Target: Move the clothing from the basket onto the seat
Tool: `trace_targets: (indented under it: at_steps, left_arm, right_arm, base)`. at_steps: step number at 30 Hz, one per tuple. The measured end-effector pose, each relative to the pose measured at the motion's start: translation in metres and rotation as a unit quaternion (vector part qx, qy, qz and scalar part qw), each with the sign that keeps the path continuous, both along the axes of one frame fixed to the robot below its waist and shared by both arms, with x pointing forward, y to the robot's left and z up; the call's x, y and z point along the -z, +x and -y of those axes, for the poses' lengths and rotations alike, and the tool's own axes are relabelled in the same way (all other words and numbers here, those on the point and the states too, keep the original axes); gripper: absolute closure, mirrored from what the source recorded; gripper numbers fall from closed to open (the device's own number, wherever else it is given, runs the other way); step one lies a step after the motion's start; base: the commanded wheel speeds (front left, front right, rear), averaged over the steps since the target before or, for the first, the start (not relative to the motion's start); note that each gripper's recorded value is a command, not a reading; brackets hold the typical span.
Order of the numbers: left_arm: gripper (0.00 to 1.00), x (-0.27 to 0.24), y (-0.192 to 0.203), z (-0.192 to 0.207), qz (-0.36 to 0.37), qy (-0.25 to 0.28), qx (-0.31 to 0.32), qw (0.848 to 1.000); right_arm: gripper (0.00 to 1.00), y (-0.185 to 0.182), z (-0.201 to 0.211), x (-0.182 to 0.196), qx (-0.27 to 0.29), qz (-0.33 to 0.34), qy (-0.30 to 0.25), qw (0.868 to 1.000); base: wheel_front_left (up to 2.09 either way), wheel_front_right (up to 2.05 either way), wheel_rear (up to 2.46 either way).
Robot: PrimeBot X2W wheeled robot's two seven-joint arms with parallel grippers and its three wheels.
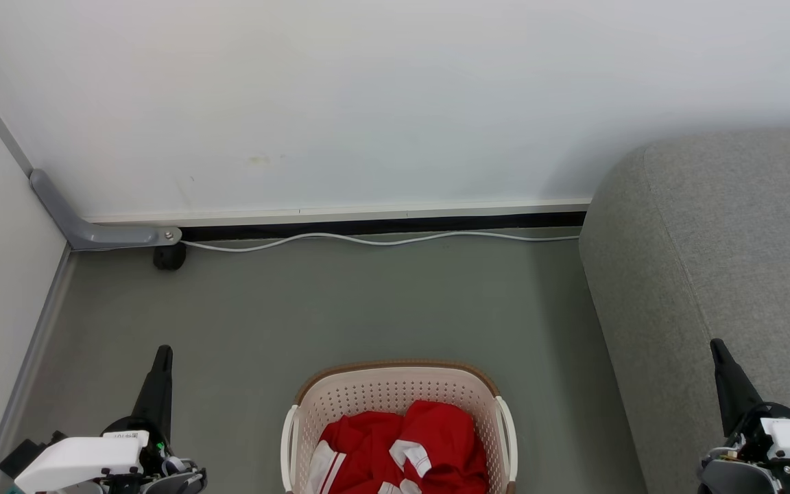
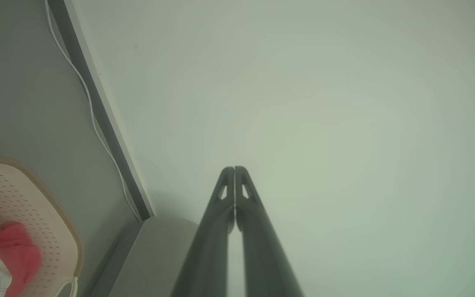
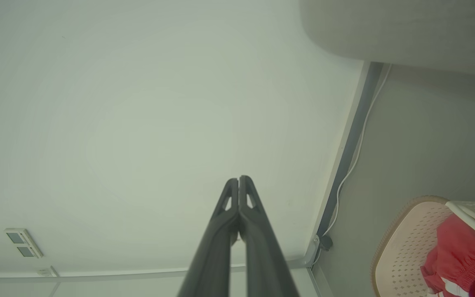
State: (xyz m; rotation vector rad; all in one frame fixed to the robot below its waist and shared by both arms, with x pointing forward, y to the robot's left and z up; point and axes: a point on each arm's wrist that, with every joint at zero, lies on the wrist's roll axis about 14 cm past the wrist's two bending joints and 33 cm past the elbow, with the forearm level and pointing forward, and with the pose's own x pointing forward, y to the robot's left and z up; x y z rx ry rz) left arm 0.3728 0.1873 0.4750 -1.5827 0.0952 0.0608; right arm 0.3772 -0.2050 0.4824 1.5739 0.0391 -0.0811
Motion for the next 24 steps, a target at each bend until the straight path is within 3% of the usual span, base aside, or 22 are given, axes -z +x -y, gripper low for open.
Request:
trace_targets:
  at_steps: [24]
  left_arm:
    - [1.00,0.0000,0.0000,0.0000,0.000,0.000,0.000,1.000]
  right_arm:
    - [1.00,0.0000,0.0000,0.0000,0.000,0.000,0.000,1.000]
  base:
    - [0.00,0.00,0.00]
